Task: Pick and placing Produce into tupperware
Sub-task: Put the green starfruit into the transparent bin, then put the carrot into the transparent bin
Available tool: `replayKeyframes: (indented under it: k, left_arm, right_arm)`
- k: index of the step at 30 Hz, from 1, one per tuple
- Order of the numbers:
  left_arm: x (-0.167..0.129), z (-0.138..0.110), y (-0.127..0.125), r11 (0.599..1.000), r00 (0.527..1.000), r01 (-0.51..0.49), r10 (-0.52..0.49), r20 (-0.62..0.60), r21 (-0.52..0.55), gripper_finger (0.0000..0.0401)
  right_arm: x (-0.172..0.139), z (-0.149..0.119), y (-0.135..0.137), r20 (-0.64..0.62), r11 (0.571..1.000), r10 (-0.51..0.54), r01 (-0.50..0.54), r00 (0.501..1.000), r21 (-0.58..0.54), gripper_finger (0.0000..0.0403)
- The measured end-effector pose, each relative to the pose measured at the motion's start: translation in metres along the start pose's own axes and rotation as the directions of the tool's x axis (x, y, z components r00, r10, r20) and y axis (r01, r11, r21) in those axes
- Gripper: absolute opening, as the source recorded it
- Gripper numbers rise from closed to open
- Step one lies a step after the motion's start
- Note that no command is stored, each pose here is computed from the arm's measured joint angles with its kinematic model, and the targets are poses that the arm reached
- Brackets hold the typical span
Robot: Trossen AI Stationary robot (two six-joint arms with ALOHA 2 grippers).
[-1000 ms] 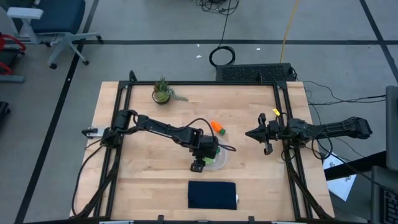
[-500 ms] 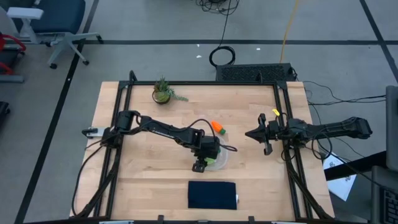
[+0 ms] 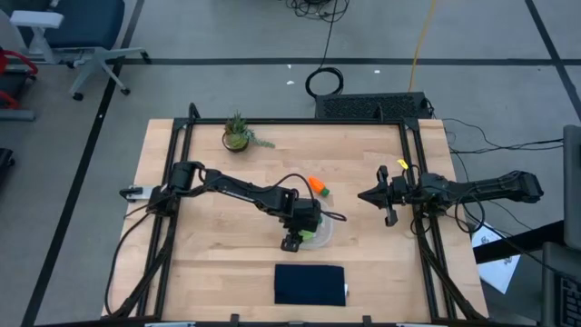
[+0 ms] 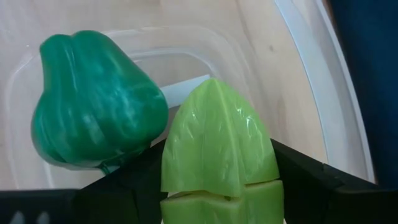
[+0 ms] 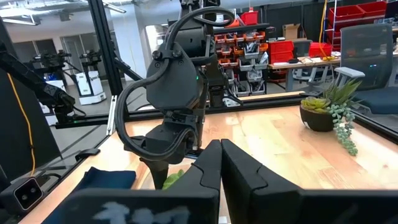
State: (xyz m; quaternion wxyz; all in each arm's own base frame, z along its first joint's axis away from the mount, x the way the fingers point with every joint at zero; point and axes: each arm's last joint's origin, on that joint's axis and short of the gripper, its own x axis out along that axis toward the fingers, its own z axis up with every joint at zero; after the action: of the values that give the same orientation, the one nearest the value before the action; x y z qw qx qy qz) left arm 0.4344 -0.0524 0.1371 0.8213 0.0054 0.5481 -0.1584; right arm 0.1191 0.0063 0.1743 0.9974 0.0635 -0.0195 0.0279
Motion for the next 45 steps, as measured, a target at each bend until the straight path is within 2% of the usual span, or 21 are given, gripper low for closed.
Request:
replayKeyframes:
  k: [27,45]
  left_arm:
    - [-0.006,0.004,-0.001,1.000,1.000,-0.007,0.007,-0.015,-0.023,0.0322]
    - [-0.026,0.018,-0.006,0.997,0.996,-0.062,0.064,-0.054,0.035,0.0324]
  right_arm:
    - [0.000,0.000,0.000,0.000,1.000,0.000,0.000,1.000,-0.007,0.0000]
    - [0.000,0.000,0.000,0.000,1.000,0.000,0.000,1.000,-0.011,0.0000]
